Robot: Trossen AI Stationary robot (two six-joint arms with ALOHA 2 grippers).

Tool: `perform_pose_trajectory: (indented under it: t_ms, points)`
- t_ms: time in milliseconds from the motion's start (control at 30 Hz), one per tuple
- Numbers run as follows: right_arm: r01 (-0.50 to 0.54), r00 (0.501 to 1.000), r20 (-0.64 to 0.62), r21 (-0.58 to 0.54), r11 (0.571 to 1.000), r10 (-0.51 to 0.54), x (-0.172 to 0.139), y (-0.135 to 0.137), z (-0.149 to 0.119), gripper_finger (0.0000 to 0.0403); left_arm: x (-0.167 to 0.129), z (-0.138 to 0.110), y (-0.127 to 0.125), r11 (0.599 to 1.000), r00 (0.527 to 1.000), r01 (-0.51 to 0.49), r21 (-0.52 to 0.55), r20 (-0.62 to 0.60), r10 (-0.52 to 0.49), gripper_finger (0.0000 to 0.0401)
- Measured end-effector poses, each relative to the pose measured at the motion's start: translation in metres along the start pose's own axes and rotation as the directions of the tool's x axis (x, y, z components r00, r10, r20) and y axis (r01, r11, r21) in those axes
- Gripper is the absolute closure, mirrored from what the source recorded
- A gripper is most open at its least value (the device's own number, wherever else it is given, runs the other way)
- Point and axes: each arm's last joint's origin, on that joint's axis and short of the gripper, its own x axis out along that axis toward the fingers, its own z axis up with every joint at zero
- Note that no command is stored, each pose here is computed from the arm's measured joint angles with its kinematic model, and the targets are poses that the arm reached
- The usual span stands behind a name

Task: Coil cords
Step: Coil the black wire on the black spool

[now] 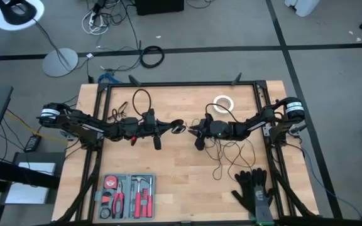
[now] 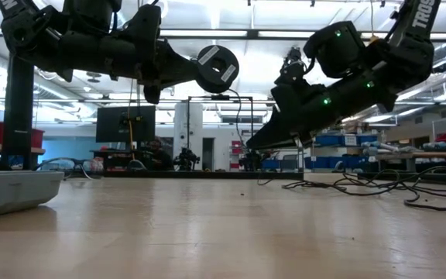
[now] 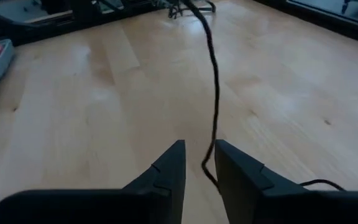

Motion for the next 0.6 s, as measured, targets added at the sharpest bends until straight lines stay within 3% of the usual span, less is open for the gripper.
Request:
perform_pose_trajectory:
  t_ms: [133,600]
  points:
    - [0.083,0.997,0.002,-0.008,0.997,-0.083,0.0001,-0.0034,-0.0011,0.0316,0.0000,0.0001,-0.0001,1.000,1.000,0.001,0.000,0.001,-0.001,0.0401]
    - [0.091,0.995,-0.019,-0.083,0.992,-0.093,0.0000,-0.0038,-0.0033,0.0325,0.0000,0.0001,-0.0001,1.000,1.000,0.001,0.000,0.001,-0.001,0.0401]
